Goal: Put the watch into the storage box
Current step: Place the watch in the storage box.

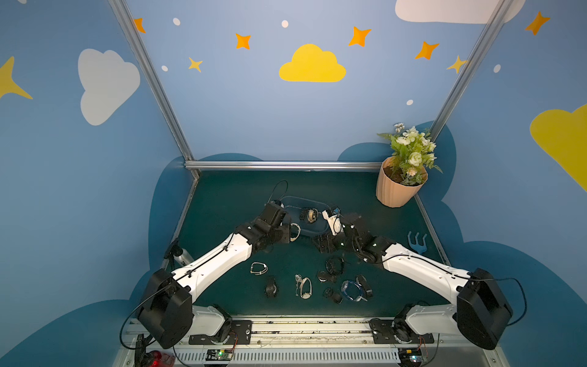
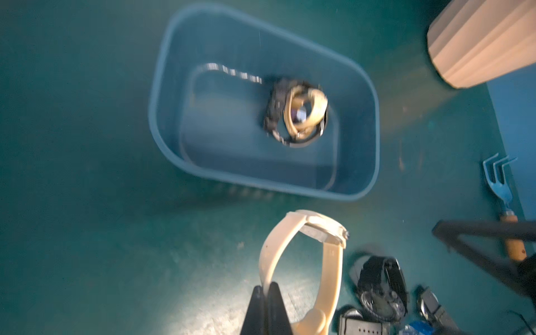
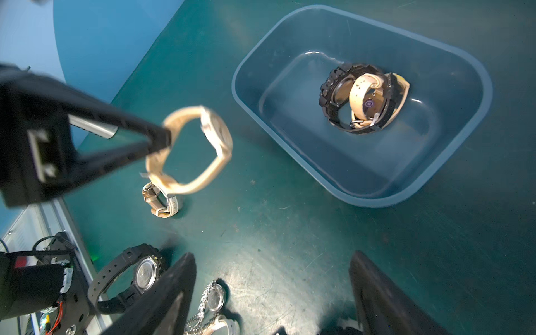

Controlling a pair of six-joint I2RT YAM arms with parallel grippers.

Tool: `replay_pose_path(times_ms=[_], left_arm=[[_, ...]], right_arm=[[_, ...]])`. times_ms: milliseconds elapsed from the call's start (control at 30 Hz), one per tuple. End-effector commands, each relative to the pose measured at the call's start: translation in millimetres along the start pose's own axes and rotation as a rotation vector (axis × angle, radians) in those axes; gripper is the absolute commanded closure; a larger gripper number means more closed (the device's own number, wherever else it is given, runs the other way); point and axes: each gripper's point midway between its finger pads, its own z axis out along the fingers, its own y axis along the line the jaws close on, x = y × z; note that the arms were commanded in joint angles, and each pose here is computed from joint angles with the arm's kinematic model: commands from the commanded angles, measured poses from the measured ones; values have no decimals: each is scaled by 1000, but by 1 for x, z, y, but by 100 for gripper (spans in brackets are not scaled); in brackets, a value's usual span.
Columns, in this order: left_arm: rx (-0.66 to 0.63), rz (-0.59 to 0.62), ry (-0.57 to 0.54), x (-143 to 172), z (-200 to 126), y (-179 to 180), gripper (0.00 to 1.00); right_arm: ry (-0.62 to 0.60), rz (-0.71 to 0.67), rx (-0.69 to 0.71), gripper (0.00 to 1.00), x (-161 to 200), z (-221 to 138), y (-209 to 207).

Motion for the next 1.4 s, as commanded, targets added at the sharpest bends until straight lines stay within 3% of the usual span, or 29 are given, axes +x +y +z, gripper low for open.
replay_pose_path(times_ms=[0,233,500,1067,1367], left_arm=[[-81,30,-7,-19,7,18,96],[-102,4,-62,-71,37,19,96],[-182,59,24,-96,92,23,96],[-254,18,117,-83,144,48,96],[-286,-10,159,-78,164,58,91]], right_arm=[[-54,-6,29,15,-14,-12,0],[-89,17,79,14,-20,-21,-8],[-100,28,132,14,-25,-23,-18],[-108,55,150,14,-30,-26,-26],[-113,66,161,14,-32,-31,-30]])
